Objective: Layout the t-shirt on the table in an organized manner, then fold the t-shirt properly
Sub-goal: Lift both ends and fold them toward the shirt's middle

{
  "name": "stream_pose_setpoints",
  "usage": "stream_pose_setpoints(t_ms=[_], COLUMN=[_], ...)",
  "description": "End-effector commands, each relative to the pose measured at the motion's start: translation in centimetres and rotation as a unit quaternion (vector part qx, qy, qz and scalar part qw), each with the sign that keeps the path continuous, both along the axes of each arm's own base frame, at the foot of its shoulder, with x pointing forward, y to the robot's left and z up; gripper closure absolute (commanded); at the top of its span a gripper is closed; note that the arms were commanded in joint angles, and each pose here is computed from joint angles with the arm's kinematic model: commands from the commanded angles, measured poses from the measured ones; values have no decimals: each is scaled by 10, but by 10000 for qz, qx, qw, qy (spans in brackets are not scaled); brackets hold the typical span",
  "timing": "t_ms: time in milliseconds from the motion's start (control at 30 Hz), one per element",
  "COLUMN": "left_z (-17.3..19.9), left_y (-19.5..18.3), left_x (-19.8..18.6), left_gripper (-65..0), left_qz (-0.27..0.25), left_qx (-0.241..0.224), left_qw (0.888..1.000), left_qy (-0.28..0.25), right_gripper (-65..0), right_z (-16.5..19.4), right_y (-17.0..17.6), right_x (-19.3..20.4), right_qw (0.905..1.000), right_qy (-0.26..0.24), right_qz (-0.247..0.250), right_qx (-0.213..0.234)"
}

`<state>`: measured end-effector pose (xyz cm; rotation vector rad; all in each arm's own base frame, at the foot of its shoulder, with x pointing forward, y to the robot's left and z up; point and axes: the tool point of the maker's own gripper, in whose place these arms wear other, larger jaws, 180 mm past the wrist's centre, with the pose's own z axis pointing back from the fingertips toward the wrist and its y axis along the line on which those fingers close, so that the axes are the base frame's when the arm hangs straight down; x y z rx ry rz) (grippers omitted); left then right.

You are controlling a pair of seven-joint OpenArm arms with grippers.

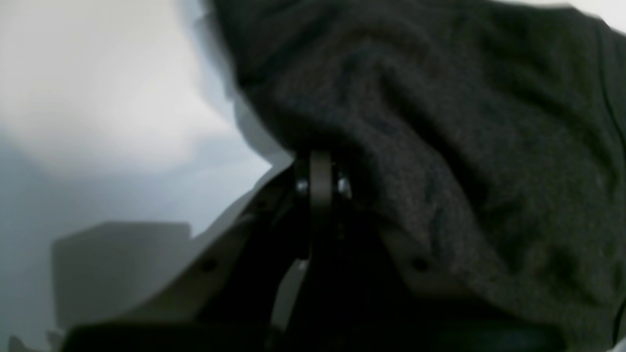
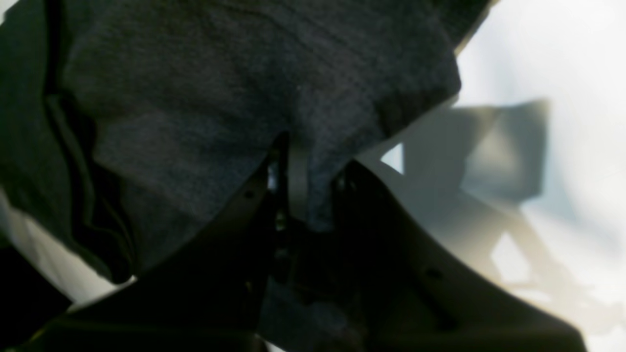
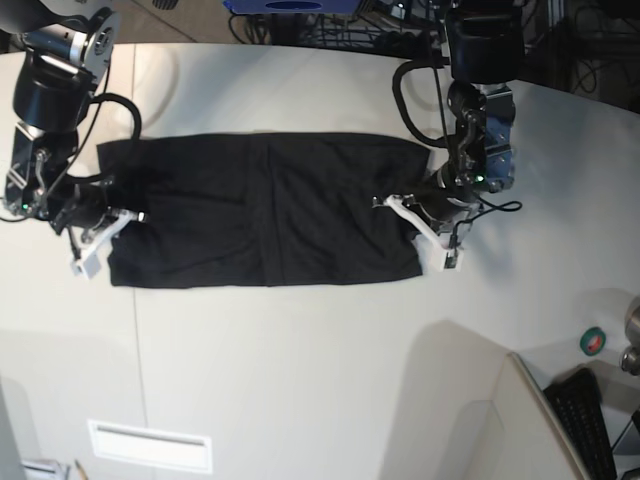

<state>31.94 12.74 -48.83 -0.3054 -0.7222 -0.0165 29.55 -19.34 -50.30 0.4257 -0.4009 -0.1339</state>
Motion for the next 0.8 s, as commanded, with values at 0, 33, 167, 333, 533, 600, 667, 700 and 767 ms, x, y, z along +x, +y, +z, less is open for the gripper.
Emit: stream_pose_setpoints(t_ms=[0,33,167,333,533,600,667,700,767], left_z=[9,8,14,20,23,23,24,24,24], left_y=[-4,-11,-45,-73,-90,-90,-90,-89,-86], left_x=[13,13,21,24,29,29,30,30,29], left_gripper=[0,0,0,0,0,0,0,0,0], left_qz=[-21,-68,-572,-1026,-1148,-1150,-1149,-1148,-1139], left_qx=[-5,-56,-67,-48,-115,-112,-103,-96,-75], left_qw=[9998,9998,9981,9942,9928,9928,9927,9927,9929], left_qy=[-175,-151,-233,-314,-323,-331,-345,-344,-342], right_gripper=[0,0,0,0,0,0,0,0,0], right_z=[10,10,26,48,81,92,100,103,107], right_y=[-16,-19,-28,-23,9,34,58,70,92], right_x=[11,11,20,22,24,21,16,15,13], right_qw=[9998,9997,9986,9945,9892,9875,9866,9868,9884], right_qy=[-99,-98,-332,-439,-678,-802,-894,-927,-953], right_qz=[-51,-48,-13,496,696,817,904,918,870], right_qx=[-182,-206,-421,-816,-1095,-1080,-1024,-964,-802])
